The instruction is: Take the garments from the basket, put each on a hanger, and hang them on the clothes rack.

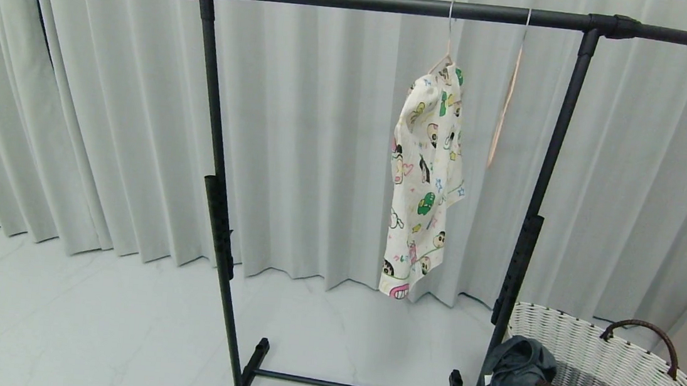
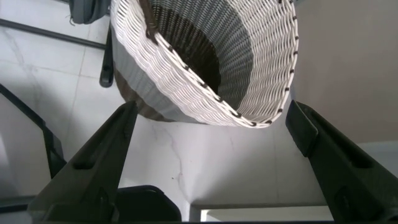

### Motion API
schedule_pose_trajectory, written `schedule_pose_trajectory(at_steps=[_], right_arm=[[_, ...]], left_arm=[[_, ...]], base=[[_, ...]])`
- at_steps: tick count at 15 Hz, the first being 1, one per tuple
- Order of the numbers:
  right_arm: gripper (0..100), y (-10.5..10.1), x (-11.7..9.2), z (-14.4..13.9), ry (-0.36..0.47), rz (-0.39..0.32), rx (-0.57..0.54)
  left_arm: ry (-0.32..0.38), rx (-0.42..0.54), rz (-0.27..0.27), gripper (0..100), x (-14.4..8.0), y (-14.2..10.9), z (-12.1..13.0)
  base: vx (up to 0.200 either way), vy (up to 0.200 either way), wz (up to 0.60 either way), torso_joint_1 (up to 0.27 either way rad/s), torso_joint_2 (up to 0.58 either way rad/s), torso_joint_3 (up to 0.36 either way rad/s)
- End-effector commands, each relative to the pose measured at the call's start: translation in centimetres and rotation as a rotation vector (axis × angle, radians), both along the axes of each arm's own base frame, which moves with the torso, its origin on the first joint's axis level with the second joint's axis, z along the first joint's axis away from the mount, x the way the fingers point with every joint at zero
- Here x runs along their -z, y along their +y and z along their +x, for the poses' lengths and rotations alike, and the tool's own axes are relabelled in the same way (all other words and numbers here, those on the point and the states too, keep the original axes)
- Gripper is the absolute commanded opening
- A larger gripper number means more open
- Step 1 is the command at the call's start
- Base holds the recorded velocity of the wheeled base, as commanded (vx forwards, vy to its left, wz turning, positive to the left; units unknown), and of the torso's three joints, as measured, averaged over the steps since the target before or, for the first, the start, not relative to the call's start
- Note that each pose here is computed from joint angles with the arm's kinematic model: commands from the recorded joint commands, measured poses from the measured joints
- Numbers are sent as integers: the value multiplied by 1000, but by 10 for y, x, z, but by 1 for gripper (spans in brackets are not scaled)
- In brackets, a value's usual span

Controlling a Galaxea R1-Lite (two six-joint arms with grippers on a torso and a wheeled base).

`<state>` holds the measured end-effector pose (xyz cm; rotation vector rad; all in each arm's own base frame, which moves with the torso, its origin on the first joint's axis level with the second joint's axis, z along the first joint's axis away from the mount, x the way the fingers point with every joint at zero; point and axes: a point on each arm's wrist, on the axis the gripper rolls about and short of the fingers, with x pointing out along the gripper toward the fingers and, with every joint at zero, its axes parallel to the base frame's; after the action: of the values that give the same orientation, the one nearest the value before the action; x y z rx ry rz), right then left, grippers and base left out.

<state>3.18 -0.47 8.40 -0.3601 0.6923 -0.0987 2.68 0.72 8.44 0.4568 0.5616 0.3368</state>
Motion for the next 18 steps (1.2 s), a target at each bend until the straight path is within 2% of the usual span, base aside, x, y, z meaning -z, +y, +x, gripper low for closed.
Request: schedule_pose_trajectory(at_steps=[1, 2, 13, 14, 16, 18], right_arm=[[100, 0, 0, 1, 8, -1, -5], [100, 0, 0, 1, 7, -1, -5], [100, 0, 1, 0, 9, 4, -6], [100, 0, 1, 1, 9, 12, -5], [100, 1, 2, 1, 11, 74, -13], [100, 3, 2, 5, 42, 120, -69]], left_arm=[[7, 6, 0, 100, 0, 0, 1], [8, 11, 1, 100, 0, 0, 1], [11, 31, 2, 100, 1, -1, 1], [10, 30, 0, 100, 1, -1, 1], [11, 30, 2, 100, 1, -1, 1], [11, 30, 2, 100, 1, -1, 1]], base=[[0, 0, 0, 0, 0, 0], [0, 0, 0, 0, 0, 0], [200, 0, 0, 1, 4, 5], [200, 0, 0, 12, 7, 2], [0, 0, 0, 0, 0, 0], [0, 0, 0, 0, 0, 0]])
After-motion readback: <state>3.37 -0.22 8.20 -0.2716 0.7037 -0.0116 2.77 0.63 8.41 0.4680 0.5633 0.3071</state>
